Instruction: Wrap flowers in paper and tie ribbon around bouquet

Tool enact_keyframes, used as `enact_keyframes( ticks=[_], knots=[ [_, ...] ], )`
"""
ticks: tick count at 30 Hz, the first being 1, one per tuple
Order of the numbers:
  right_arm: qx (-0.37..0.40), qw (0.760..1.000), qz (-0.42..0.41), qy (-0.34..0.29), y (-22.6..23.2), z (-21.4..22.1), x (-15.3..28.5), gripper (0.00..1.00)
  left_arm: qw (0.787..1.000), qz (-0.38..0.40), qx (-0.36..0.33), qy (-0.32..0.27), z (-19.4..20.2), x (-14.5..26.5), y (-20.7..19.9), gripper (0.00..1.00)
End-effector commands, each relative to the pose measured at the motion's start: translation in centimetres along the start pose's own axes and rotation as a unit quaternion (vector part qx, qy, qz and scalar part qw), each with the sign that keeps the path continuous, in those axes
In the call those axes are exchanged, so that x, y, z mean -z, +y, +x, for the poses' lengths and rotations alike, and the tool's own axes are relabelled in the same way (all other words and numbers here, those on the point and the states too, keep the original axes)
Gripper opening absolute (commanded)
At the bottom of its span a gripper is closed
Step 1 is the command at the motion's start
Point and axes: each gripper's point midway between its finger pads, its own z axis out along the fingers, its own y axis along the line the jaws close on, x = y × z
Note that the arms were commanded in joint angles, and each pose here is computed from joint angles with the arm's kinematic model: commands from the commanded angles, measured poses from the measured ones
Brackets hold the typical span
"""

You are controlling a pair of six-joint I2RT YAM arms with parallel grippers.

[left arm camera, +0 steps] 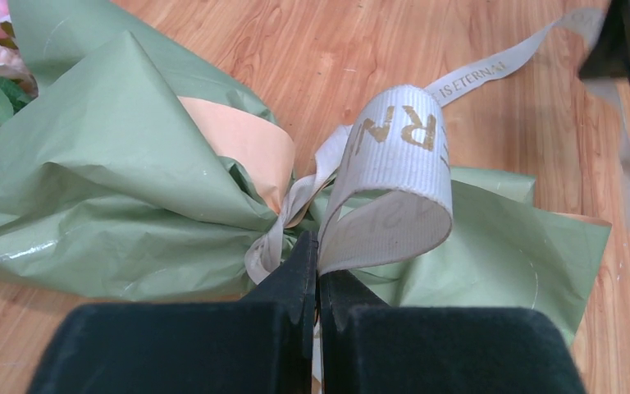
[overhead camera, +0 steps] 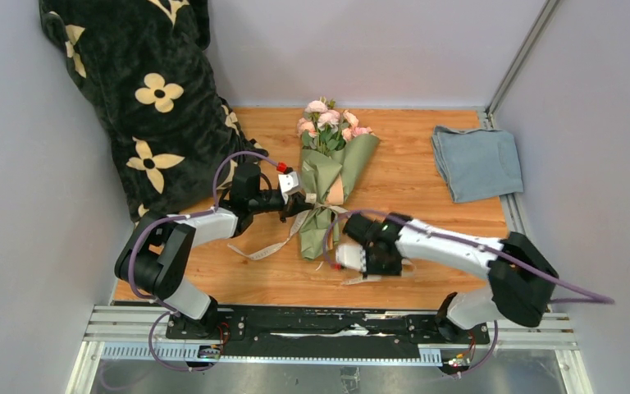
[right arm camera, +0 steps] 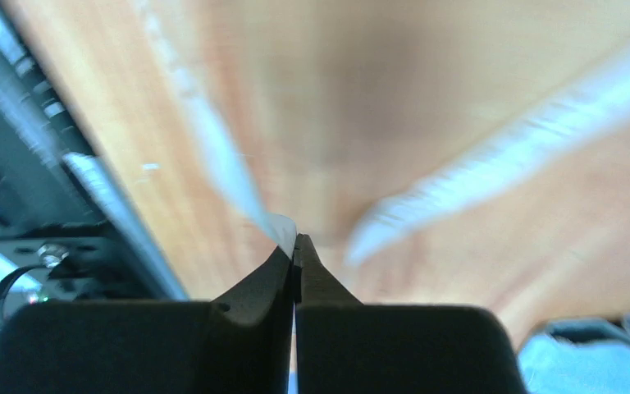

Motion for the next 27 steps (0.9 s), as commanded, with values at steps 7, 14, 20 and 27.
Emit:
enact_keyframes(
  ticks=[7, 14, 20, 27],
  knots=[
    [-0.113, 0.697, 0.259, -0.659, -18.2, -9.5, 33.4, 0.00, 0.998, 0.012, -0.062, -0.013, -0.7, 0.2, -0.8, 0.00],
    [-0.182, 0.610, 0.179, -0.751, -27.4, -19.3, 39.8, 0.00, 0.996, -0.004, -0.092, -0.008, -0.7, 0.6, -0.8, 0.00],
    [-0.180, 0.667, 0.160, -0.705, -28.1, -29.5, 37.6, 0.00, 0.995, -0.005, -0.098, -0.009, -0.6, 1.0, -1.4, 0.00],
    [-0.190, 0.731, 0.099, -0.648, -27.4, -31.3, 33.6, 0.43, 0.995, 0.001, -0.102, -0.010, -0.6, 1.1, -2.0, 0.00]
  ],
)
